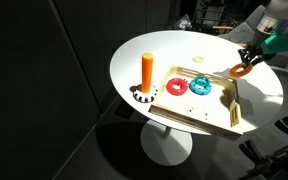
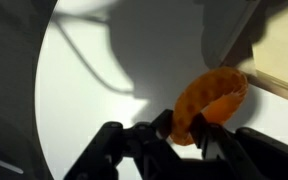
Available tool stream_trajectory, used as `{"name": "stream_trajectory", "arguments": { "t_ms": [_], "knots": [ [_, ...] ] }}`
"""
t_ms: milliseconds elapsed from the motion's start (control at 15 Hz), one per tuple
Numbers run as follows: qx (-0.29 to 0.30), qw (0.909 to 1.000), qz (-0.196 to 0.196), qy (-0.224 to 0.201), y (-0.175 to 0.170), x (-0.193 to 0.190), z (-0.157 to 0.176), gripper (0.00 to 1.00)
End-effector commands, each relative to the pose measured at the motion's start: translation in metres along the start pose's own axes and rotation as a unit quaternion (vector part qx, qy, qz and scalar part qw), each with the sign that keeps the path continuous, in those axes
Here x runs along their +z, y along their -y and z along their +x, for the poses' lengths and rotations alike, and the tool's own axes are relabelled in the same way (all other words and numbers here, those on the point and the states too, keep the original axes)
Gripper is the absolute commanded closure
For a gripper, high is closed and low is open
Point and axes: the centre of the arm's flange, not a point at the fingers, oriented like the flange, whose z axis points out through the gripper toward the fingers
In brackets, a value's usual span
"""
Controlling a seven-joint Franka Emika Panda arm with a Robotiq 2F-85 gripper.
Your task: Remove the orange ring from the wooden tray and put it on the table
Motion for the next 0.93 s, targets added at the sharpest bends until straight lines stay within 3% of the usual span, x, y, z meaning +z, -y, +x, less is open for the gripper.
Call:
{"name": "stream_trajectory", "arguments": {
  "t_ms": [0,133,467,533,867],
  "knots": [
    [0.016,0.9997,-0.018,0.001,-0.006,0.010,0.000,0.52],
    [0.014,0.9996,-0.023,0.008,-0.006,0.014,-0.003,0.44],
    [-0.015,0.9989,-0.009,0.043,-0.001,0.011,-0.011,0.04],
    [-0.025,0.9982,0.000,0.055,0.001,0.009,-0.013,0.00],
    [-0.087,0.9893,0.049,0.107,0.012,-0.012,-0.025,0.00]
  ]
}}
